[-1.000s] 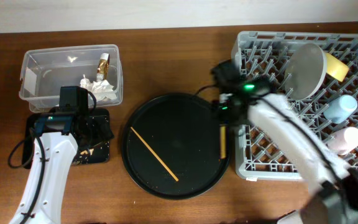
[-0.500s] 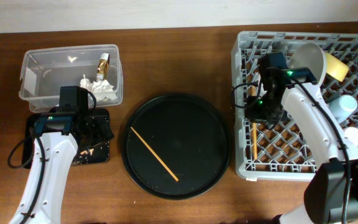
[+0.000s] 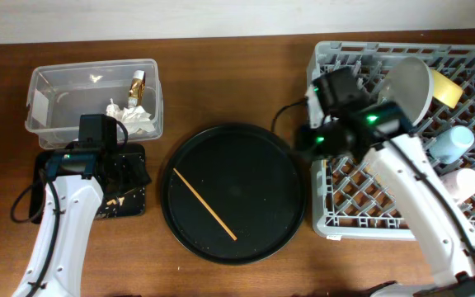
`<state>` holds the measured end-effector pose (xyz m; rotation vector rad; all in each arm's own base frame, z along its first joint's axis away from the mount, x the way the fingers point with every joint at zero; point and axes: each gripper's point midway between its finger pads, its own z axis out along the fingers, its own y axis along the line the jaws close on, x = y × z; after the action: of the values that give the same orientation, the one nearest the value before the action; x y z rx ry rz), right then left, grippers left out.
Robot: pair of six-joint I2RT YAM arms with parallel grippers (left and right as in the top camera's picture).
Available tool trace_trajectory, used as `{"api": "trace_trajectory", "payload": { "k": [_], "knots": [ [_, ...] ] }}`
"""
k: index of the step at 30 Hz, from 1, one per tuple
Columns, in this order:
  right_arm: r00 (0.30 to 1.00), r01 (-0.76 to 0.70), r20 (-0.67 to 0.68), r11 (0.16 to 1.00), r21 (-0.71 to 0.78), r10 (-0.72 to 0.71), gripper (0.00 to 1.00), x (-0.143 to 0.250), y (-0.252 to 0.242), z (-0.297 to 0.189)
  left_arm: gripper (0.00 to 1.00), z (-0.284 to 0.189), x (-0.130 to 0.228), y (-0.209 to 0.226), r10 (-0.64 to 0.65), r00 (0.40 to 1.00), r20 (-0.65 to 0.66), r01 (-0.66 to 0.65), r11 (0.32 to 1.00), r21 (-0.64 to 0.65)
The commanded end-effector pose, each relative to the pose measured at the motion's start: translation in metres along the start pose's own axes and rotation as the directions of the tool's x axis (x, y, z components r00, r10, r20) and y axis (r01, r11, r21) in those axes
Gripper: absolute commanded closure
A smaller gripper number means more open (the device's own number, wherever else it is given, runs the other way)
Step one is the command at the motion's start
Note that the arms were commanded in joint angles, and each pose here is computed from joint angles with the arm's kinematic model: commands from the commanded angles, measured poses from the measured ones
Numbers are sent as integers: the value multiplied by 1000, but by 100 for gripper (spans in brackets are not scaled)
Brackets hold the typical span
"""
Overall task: Sort waste into correct bins and load items into the dishwasher rack
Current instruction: 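Return the right gripper to the round tray and grasp the second chopstick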
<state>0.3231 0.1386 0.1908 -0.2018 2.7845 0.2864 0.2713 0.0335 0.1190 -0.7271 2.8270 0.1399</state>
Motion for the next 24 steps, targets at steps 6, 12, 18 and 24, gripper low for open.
{"api": "trace_trajectory", "payload": {
  "k": [6,12,18,24],
  "knots": [
    [967,196,-153,977,-79,-206,51,40,99,68,1,-4,-1,1,-14,1000,15,14,1000,0],
    [891,342,-265,929,-141,-369,51,94,163,139,1,-3,-1,2,-14,1000,15,14,1000,-1],
    [849,410,-296,899,-151,-437,51,127,189,174,1,-4,-1,2,-14,1000,15,14,1000,-1],
    [842,401,-338,906,-132,-422,68,136,182,186,1,-4,-1,2,-14,1000,15,14,1000,0]
  ]
}}
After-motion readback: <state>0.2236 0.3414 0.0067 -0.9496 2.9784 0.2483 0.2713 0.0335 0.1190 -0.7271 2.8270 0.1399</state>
